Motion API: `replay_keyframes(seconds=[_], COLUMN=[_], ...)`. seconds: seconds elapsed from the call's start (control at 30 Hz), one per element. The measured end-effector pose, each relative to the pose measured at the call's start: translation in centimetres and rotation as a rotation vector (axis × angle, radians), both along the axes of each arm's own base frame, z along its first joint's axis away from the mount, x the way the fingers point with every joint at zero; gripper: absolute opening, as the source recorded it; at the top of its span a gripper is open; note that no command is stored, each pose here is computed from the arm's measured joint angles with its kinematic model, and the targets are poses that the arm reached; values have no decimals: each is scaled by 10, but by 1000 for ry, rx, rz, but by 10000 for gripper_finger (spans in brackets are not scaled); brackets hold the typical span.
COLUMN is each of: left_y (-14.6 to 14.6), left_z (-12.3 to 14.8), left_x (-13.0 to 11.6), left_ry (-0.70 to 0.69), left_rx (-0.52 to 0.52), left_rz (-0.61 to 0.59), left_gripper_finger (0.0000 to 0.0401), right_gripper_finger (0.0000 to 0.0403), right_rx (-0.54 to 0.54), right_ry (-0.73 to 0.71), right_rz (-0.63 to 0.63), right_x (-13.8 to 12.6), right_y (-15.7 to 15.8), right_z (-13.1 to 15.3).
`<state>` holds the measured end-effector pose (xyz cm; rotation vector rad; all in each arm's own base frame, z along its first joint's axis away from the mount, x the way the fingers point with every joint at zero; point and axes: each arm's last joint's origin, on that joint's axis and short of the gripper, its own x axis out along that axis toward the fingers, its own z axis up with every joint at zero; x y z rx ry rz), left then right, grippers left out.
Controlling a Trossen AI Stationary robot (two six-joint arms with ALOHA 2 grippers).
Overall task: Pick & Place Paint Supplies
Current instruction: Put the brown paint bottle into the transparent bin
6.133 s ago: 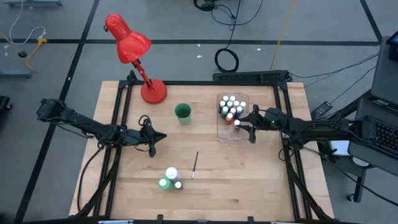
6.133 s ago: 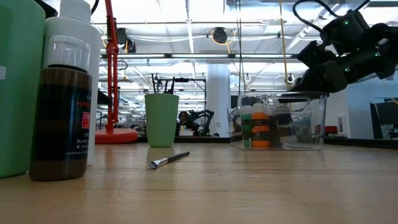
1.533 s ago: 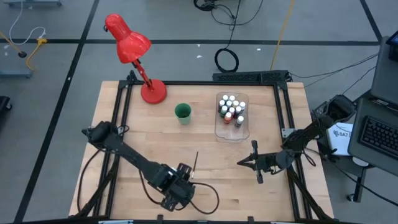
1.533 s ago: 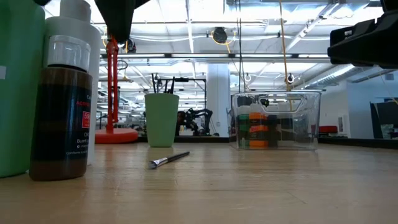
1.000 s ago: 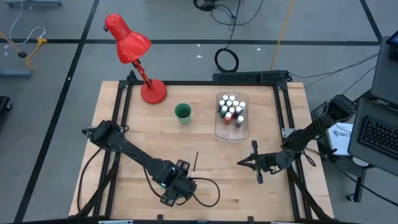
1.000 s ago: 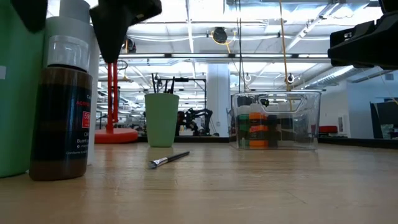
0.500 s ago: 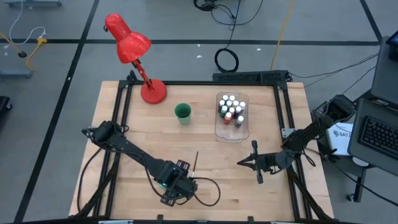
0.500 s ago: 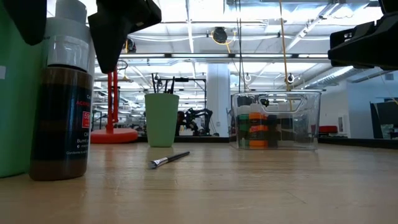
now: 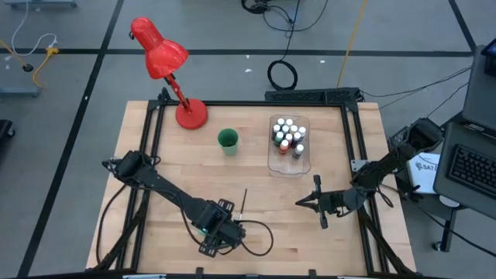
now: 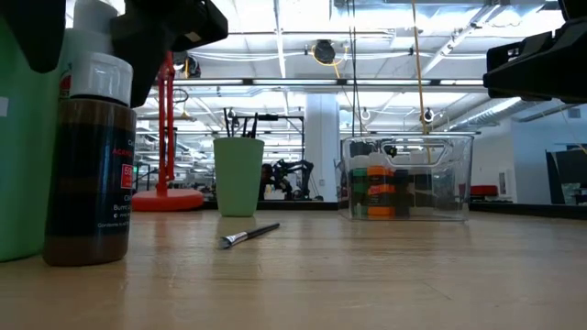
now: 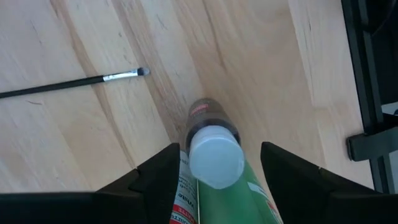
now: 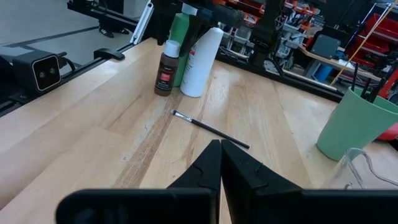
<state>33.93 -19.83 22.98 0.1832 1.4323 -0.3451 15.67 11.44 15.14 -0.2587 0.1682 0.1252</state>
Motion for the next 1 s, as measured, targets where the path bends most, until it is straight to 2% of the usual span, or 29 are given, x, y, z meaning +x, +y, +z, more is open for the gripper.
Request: replay_keyframes(seconds=[0.27, 0.47, 0.7, 0.8, 0.9, 1.0], left_y=[0, 0, 10, 16, 23, 34], left_z=[0, 0, 3, 15, 39, 74], left_x=[1, 2, 13, 17, 21, 29], left_ry=[-21, -40, -66, -61, -68, -170], left_rx=[19, 19, -17, -46, -66, -23], left_rz=[-17, -97, -121, -123, -132, -147], left_gripper_finger=[175, 98, 95, 95, 95, 95], right_gripper_finger=[4, 4, 4, 4, 4, 4], right_rx=[0, 0, 0, 5, 6, 7], right_ry=[0, 0, 0, 1, 1, 2], right_rz=[-1, -1, -1, -2, -2, 2], right_x=[0, 0, 0, 0, 0, 0], right_y=[0, 0, 0, 0, 0, 0], right_z=[0, 0, 0, 0, 0, 0])
